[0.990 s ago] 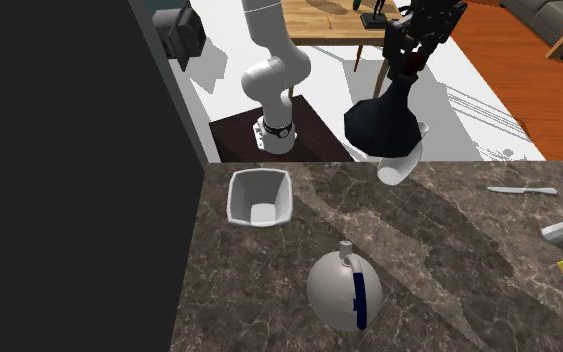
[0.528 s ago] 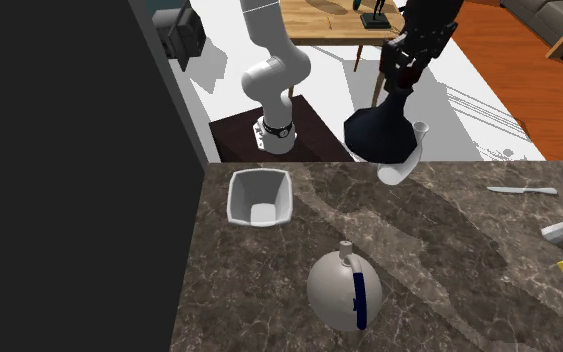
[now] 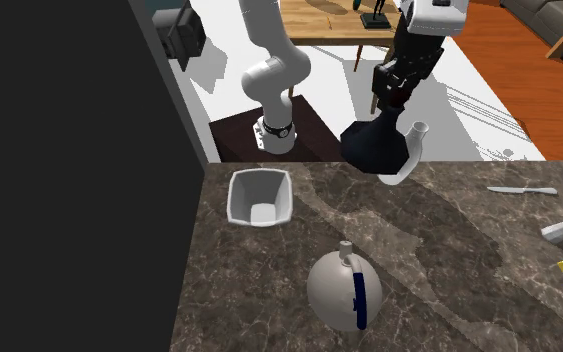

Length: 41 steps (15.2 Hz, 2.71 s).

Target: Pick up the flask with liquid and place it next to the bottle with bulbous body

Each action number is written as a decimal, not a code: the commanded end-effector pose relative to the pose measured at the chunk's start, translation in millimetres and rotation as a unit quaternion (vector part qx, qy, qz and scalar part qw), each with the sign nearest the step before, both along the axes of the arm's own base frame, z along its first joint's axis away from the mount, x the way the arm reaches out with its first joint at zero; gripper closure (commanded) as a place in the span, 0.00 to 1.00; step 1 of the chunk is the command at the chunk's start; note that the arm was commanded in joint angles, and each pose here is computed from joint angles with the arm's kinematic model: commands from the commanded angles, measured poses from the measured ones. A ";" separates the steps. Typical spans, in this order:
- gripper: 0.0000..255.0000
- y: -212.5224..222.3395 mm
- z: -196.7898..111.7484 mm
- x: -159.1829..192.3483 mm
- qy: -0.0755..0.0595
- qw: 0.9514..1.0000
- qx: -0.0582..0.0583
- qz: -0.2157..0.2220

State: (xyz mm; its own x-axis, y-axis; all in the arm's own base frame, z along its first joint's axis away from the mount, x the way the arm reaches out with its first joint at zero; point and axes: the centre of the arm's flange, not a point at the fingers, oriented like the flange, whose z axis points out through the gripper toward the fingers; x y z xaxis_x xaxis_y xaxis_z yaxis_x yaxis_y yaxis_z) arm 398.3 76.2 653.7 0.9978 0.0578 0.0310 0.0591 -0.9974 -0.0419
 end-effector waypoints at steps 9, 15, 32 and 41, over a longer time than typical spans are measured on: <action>1.00 0.6 -52.0 -0.8 -0.001 1.000 0.000 0.000; 1.00 0.6 -83.7 -0.8 -0.001 1.000 0.000 0.000; 1.00 0.6 -173.4 -0.8 -0.001 1.000 0.000 0.000; 1.00 0.6 -220.9 -0.8 -0.001 1.000 0.000 0.000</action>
State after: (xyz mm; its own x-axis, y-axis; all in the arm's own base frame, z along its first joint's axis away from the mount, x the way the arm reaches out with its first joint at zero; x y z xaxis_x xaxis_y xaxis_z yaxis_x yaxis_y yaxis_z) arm 397.6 75.8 439.1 0.9979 0.0577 0.0308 0.0590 -0.9974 -0.0420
